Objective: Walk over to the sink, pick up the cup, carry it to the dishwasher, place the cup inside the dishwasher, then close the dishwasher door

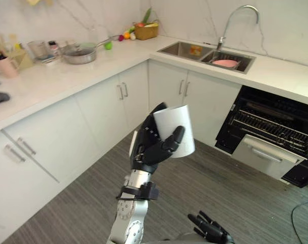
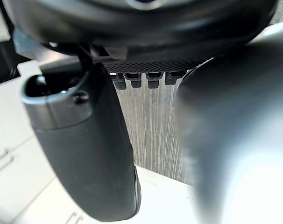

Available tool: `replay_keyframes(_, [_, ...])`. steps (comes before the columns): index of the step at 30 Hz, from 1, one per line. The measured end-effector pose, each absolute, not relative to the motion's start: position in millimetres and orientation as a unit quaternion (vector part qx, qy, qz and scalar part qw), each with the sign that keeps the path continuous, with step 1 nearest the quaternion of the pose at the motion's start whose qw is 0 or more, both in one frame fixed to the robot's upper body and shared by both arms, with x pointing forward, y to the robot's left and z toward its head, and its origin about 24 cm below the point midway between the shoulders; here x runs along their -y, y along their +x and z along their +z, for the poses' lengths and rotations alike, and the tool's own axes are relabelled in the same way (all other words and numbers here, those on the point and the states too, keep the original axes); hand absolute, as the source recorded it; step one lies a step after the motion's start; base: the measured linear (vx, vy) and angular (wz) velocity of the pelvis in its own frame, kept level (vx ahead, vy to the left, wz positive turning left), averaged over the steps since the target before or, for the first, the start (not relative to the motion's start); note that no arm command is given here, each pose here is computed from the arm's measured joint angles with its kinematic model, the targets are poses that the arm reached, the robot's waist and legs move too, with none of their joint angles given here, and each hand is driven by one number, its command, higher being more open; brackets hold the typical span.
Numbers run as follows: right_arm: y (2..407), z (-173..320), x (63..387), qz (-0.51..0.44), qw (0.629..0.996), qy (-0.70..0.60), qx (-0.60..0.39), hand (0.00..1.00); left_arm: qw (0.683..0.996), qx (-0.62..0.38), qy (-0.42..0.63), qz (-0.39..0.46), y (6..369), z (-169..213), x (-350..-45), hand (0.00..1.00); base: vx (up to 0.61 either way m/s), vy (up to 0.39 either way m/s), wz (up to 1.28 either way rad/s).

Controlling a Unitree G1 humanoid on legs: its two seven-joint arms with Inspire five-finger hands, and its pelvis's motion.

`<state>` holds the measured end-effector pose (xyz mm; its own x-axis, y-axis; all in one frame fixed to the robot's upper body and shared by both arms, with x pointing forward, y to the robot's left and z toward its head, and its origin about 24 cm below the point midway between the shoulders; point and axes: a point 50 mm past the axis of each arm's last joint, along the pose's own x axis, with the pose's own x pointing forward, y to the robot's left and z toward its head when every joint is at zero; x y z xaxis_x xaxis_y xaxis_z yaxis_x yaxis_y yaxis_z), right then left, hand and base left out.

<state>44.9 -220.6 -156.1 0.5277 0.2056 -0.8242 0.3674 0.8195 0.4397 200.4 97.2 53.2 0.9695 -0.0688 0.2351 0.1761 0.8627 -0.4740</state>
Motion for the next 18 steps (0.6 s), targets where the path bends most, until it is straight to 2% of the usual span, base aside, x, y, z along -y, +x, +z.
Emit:
replay_keyframes(2, [29, -157, 220, -0.035, 0.813, 0.288, -0.505, 1.00, 0.959, 0.123, -0.255, 0.011, 200, 52, -124, 0.00, 0.55, -0.101, -0.32])
replay_keyframes(4, [27, -158, 217, -0.024, 0.810, 0.282, -0.513, 1.00, 0.952, 0.147, -0.263, 0.047, 201, 56, -139, 0.00, 0.56, -0.043, -0.59])
replay_keyframes(7, [23, -159, 214, -0.024, 0.807, 0.283, -0.519, 1.00, 0.946, 0.173, -0.270, 0.052, 197, 63, -143, 0.00, 0.46, 0.084, -0.58])
replay_keyframes(10, [20, -162, 204, -0.042, 0.800, 0.296, -0.521, 1.00, 0.944, 0.193, -0.268, 0.003, 193, 69, -133, 0.00, 0.53, 0.171, -0.38])
replay_keyframes(13, [32, -163, 197, -0.095, 0.805, 0.337, -0.478, 1.00, 0.942, 0.192, -0.274, -0.033, 200, 68, -127, 0.00, 0.42, 0.109, -0.55])
replay_keyframes(15, [38, -160, 196, -0.168, 0.823, 0.364, -0.403, 1.00, 0.942, 0.194, -0.262, -0.077, 207, 71, -118, 0.00, 0.43, 0.148, -0.92])
replay_keyframes(18, [53, -151, 202, -0.188, 0.858, 0.336, -0.341, 1.00, 0.943, 0.180, -0.245, -0.138, 209, 74, -98, 0.00, 0.31, 0.125, -0.80])
